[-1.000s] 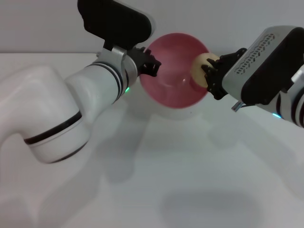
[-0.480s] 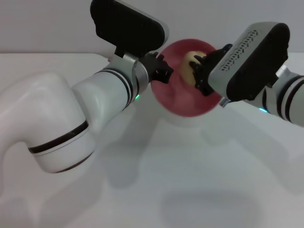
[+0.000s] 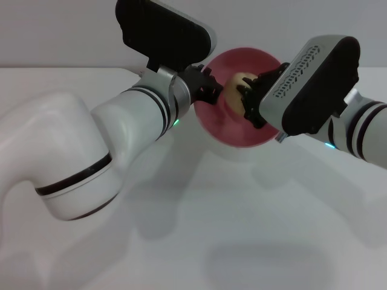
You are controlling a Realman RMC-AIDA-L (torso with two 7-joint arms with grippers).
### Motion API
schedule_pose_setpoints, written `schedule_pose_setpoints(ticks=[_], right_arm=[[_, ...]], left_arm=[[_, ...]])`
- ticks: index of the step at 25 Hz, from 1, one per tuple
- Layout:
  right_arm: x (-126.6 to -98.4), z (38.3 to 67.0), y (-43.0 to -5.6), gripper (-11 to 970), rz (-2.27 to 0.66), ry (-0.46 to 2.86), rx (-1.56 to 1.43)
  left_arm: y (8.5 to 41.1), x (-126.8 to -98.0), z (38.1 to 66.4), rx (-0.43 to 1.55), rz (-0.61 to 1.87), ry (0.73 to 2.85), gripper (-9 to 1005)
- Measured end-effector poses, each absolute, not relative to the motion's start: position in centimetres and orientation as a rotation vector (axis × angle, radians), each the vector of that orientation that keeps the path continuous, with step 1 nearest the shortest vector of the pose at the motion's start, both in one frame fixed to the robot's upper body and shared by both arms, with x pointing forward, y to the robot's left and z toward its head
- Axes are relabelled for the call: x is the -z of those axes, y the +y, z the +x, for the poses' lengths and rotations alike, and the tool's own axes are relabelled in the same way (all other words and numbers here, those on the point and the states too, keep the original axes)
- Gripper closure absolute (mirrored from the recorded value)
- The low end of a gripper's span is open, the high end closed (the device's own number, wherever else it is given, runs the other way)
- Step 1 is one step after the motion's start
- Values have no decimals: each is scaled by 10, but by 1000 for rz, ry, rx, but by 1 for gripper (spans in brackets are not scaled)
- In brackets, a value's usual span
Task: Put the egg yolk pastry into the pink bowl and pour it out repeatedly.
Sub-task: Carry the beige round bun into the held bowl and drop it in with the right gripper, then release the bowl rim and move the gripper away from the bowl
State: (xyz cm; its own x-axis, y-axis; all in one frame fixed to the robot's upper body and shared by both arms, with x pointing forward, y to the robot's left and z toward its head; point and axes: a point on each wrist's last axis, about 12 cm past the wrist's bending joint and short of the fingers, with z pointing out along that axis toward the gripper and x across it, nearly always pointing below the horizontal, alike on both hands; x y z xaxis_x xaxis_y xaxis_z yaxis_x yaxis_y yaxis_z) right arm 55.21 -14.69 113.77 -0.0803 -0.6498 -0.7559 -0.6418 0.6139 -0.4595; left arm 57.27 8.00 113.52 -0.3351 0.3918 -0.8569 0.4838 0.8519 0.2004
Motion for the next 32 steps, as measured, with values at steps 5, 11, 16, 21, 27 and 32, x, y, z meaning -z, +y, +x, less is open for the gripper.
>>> schedule_pose_setpoints(ticks=[5, 11, 16, 21, 27, 32], right_arm=[[-1136, 551, -148, 923, -1039, 1782, -3], [-1140, 543, -141, 856, -1054, 1750, -12], [-1155, 532, -138, 748, -1052, 1685, 8], [-1179, 503, -138, 531, -1033, 1577, 60], [-1201, 473, -163, 445, -907, 1456, 171], [-1206, 463, -185, 608, -750, 1383, 251]], left_arm=[[80, -1136, 573, 109, 647, 1962, 997], [80, -1136, 573, 107, 647, 1962, 996], [81, -1134, 573, 101, 646, 1968, 996], [86, -1131, 577, 84, 635, 1981, 997], [93, -1129, 582, 61, 612, 1994, 997], [97, -1125, 583, 47, 608, 2009, 997]])
